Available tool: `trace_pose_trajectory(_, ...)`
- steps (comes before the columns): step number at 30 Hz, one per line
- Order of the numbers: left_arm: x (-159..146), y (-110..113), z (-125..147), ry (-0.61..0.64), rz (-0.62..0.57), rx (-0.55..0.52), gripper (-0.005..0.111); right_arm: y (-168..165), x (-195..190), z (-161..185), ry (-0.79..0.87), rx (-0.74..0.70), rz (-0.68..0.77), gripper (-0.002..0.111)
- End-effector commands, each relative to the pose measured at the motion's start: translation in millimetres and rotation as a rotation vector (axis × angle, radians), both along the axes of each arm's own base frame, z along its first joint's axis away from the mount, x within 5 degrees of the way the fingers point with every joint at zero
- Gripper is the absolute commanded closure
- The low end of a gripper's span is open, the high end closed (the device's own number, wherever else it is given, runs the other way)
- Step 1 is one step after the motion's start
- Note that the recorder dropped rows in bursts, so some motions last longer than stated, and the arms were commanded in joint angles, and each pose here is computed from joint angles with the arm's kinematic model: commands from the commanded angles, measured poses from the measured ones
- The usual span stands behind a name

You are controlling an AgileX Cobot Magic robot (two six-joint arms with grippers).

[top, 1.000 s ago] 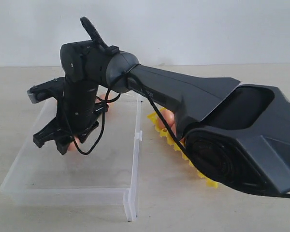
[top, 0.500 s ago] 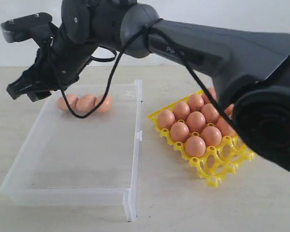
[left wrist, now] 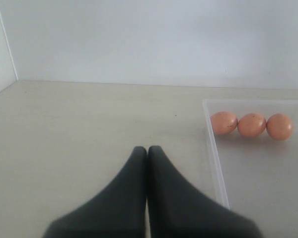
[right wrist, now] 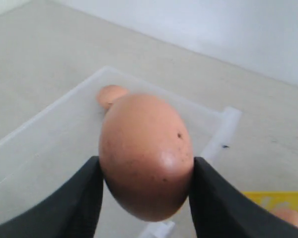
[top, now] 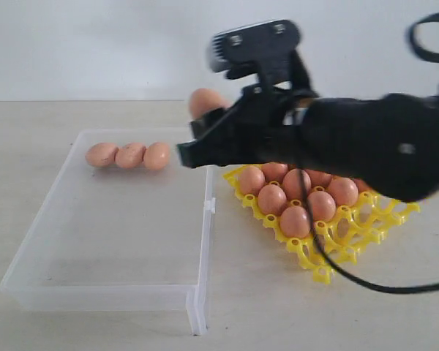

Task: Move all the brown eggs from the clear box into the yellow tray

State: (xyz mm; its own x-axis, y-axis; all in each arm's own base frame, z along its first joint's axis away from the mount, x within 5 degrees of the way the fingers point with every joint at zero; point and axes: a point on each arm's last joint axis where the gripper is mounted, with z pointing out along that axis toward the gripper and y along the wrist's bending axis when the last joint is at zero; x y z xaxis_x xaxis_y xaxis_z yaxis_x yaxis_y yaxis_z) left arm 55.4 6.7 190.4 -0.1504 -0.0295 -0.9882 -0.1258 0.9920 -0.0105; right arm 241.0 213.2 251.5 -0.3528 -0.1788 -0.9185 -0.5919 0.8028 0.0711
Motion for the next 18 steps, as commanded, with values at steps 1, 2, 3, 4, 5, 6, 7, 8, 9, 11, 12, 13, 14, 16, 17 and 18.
trace_pose_trajectory(1, -0.3, -0.3, 1.7, -0.009, -0.004, -0.004, 0.111, -65.9, -14.0, 2.1, -0.030, 0.021, -0.154, 0.109)
trace_pose_trajectory(2, -0.3, -0.3, 1.7, -0.009, -0.004, -0.004, 0.111, -84.1, -15.9, -0.2, -0.028, 0.018, -0.207, 0.109)
trace_pose_trajectory(3, -0.3, -0.3, 1.7, -0.009, -0.004, -0.004, 0.111, -96.0, -18.9, -6.7, -0.012, 0.002, -0.238, 0.109)
trace_pose_trajectory(4, -0.3, -0.3, 1.7, -0.009, -0.004, -0.004, 0.111, -105.9, -20.6, -11.3, 0.002, -0.014, -0.263, 0.109)
trace_pose_trajectory(5, -0.3, -0.3, 1.7, -0.009, -0.004, -0.004, 0.111, -118.1, -22.9, -18.8, 0.034, -0.048, -0.288, 0.109)
trace_pose_trajectory(6, -0.3, -0.3, 1.7, -0.009, -0.004, -0.004, 0.111, -124.1, -24.0, -23.8, 0.056, -0.079, -0.293, 0.109)
trace_pose_trajectory(7, -0.3, -0.3, 1.7, -0.009, -0.004, -0.004, 0.111, -129.4, -24.8, -28.5, 0.074, -0.124, -0.285, 0.109)
trace_pose_trajectory(8, -0.3, -0.3, 1.7, -0.009, -0.004, -0.004, 0.111, -132.9, -25.3, -31.3, 0.074, -0.175, -0.265, 0.109)
trace_pose_trajectory(9, -0.3, -0.3, 1.7, -0.009, -0.004, -0.004, 0.111, -134.9, -24.9, -32.6, 0.064, -0.221, -0.243, 0.109)
trace_pose_trajectory(11, -0.3, -0.3, 1.7, -0.009, -0.004, -0.004, 0.111, -135.0, -22.4, -31.8, 0.039, -0.254, -0.223, 0.109)
trace_pose_trajectory(12, -0.3, -0.3, 1.7, -0.009, -0.004, -0.004, 0.111, -134.4, -20.0, -29.5, 0.019, -0.238, -0.231, 0.109)
trace_pose_trajectory(13, -0.3, -0.3, 1.7, -0.009, -0.004, -0.004, 0.111, -133.5, -16.9, -27.7, 0.005, -0.227, -0.237, 0.109)
trace_pose_trajectory(14, -0.3, -0.3, 1.7, -0.009, -0.004, -0.004, 0.111, -132.0, -13.0, -25.1, -0.009, -0.223, -0.237, 0.109)
trace_pose_trajectory(16, -0.3, -0.3, 1.7, -0.009, -0.004, -0.004, 0.111, -128.1, -3.2, -19.1, -0.039, -0.236, -0.222, 0.109)
trace_pose_trajectory(17, -0.3, -0.3, 1.7, -0.009, -0.004, -0.004, 0.111, -125.5, 2.8, -14.9, -0.069, -0.251, -0.207, 0.109)
trace_pose_trajectory(18, -0.3, -0.3, 1.7, -0.009, -0.004, -0.004, 0.111, -122.8, 9.8, -9.5, -0.099, -0.256, -0.199, 0.109)
